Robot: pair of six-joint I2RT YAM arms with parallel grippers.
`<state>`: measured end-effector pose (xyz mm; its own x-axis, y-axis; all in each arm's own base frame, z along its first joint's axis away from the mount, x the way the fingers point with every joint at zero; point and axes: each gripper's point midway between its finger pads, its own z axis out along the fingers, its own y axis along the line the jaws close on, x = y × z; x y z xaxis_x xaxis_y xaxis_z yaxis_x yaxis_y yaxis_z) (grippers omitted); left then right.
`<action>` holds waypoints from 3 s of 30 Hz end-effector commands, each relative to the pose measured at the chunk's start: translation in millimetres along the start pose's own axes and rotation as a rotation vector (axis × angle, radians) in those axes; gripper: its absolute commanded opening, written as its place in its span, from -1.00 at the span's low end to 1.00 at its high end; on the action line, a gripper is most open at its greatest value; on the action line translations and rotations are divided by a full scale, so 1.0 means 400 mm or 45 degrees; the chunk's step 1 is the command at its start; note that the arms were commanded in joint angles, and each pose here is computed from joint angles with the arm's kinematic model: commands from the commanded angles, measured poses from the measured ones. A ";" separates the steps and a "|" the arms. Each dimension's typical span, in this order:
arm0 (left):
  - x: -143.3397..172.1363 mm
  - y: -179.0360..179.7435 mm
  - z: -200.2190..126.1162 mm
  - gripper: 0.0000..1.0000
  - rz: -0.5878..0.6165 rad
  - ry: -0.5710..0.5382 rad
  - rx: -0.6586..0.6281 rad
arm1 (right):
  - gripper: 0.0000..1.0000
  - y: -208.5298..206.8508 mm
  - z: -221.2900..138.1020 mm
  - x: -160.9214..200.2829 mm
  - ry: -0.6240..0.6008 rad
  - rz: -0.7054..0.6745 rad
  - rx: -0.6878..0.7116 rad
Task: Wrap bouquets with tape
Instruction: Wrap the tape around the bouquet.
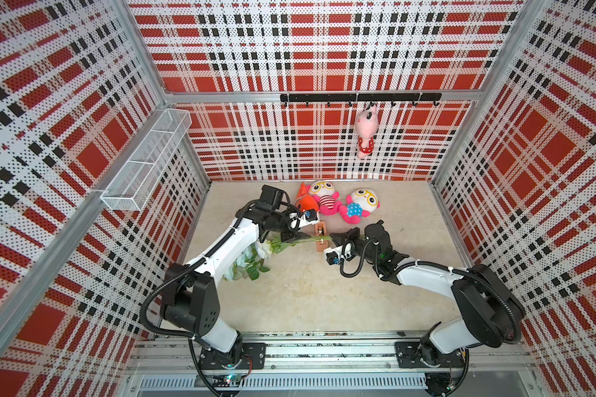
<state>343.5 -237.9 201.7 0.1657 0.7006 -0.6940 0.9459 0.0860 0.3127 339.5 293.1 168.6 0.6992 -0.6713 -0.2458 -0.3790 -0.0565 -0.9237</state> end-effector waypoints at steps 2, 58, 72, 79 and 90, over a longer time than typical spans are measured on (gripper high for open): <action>-0.003 -0.078 0.022 0.25 0.064 -0.036 0.115 | -1.00 -0.048 0.001 -0.020 -0.027 -0.036 0.072; -0.050 0.035 0.035 -1.00 0.297 0.323 -0.553 | 0.87 -0.095 -0.068 0.022 0.029 1.649 -0.997; -0.046 0.035 0.047 -1.00 0.301 0.329 -0.564 | -0.65 -0.002 0.017 0.078 0.124 1.615 -1.104; -0.072 0.046 0.002 -0.44 0.219 0.192 -0.595 | -1.00 -0.026 0.060 0.105 0.105 1.487 -0.936; -0.135 0.066 -0.184 0.05 0.151 -0.223 -0.690 | -1.00 -0.079 0.080 0.097 -0.055 1.187 -0.727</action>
<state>349.2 -215.6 282.4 0.2783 0.6990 -0.6588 0.6278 0.3867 0.6755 389.0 283.9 148.4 -0.1776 -0.6423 -0.7456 -0.9822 0.1622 0.0943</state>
